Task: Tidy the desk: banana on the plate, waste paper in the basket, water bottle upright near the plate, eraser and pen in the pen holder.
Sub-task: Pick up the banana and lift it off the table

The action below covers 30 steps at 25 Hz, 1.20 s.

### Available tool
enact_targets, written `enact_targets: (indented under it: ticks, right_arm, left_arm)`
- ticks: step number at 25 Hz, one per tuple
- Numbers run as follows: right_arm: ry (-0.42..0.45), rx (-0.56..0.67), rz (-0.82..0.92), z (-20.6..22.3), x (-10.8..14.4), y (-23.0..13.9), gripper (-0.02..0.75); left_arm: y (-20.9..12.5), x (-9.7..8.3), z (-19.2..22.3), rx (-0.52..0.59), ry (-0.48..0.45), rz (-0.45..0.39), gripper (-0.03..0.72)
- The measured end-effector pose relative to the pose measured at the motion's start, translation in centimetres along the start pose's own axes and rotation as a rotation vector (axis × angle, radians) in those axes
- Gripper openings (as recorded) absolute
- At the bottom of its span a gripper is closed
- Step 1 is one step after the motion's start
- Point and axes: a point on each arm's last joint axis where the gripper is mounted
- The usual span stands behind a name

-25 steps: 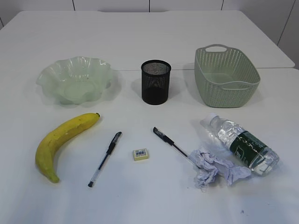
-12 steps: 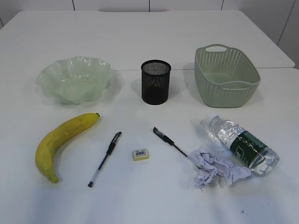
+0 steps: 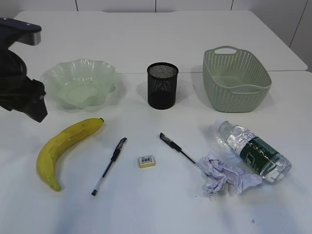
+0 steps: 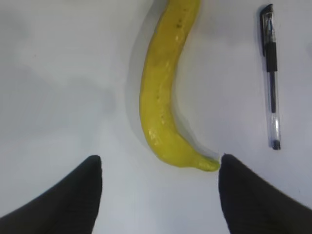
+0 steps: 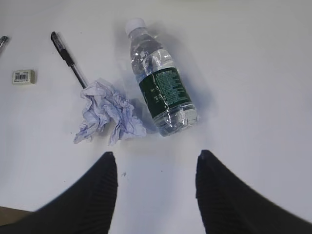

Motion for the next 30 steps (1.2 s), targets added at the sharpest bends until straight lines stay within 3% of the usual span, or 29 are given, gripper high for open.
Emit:
enact_targets:
  ticks: [10,22,30]
  right_arm:
    - [0.007,-0.003,0.002,0.0,0.0,0.2,0.389]
    - [0.012,-0.006,0.005,0.0,0.1,0.2,0.387]
    - [0.012,-0.007,0.005,0.0,0.1,0.2,0.386]
  left_arm:
    - [1.6,-0.2,6.3,0.025,0.002,0.006,0.538]
    - [3.8,-0.2,10.1,0.030,-0.005,0.001,0.538]
    - [3.4,-0.3,13.3,0.106,-0.011,-0.005,0.531]
Point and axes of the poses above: a point on each arm's last joint axis where the gripper is mounted, z pointing out along that axis toward the gripper, x along the wrist's bending axis when the last joint is at zero, y = z × x, and after that the axes turned 4 degrees about -z, right-handed
